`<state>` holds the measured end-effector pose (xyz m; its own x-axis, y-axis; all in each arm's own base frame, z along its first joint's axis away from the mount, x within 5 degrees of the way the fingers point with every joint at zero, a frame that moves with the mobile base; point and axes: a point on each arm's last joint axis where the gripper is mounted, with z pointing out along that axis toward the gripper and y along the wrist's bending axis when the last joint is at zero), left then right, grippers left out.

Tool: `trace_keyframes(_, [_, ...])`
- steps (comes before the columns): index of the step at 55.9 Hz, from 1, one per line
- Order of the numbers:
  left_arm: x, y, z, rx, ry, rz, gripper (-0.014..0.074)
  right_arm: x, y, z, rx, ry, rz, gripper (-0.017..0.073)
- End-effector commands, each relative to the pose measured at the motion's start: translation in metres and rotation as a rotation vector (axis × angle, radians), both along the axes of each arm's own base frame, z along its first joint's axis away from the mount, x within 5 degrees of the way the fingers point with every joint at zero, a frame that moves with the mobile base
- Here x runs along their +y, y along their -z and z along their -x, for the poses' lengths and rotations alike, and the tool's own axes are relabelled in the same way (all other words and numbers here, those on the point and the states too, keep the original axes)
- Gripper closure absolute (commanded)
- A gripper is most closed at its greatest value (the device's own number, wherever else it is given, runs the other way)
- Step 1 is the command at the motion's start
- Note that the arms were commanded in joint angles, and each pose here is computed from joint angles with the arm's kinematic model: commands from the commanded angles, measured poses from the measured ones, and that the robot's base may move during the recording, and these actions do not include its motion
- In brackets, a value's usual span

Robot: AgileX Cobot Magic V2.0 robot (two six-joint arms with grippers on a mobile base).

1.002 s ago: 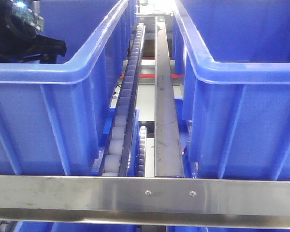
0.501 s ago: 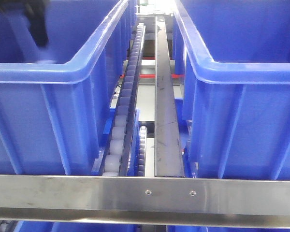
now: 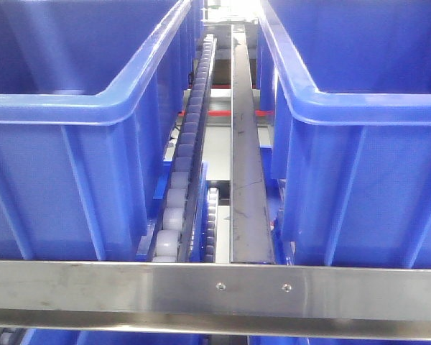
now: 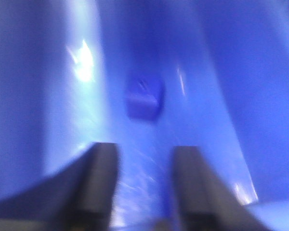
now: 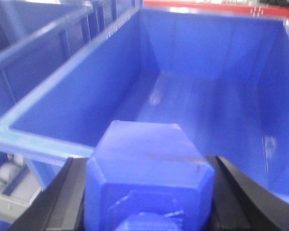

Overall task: Pick and sort blue part to right shelf
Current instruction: 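Lower the left gripper's part into a blue bin and open it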

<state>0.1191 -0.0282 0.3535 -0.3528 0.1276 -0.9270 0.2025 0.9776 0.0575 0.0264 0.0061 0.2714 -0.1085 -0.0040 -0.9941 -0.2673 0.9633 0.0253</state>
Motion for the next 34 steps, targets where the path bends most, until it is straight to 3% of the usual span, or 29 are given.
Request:
trace_keyframes(1, [0.01,-0.014,0.031,-0.225,0.028,0.024,0.043,-0.002,-0.02,0.006,-0.136,0.003,-0.02,0.0351])
trace_keyframes(11, [0.027,-0.003,0.074,-0.356,0.016,0.058,0.047,0.001,-0.041,-0.004,-0.075,0.005,-0.015,0.0351])
trace_keyframes(18, [0.032,0.005,0.082,-0.332,-0.005,0.048,0.047,0.006,-0.072,-0.022,-0.006,0.009,-0.03,0.0351])
trace_keyframes(25, [0.032,0.006,0.082,-0.32,-0.008,0.045,0.047,0.015,-0.102,-0.059,0.155,0.042,-0.05,0.0351])
trace_keyframes(29, [0.032,0.005,0.082,-0.328,-0.005,0.047,0.047,0.019,-0.113,-0.081,0.25,0.08,-0.037,0.0351])
trace_keyframes(34, [0.032,0.005,0.082,-0.328,-0.005,0.047,0.047,0.026,-0.125,-0.121,0.404,0.141,0.021,0.0351])
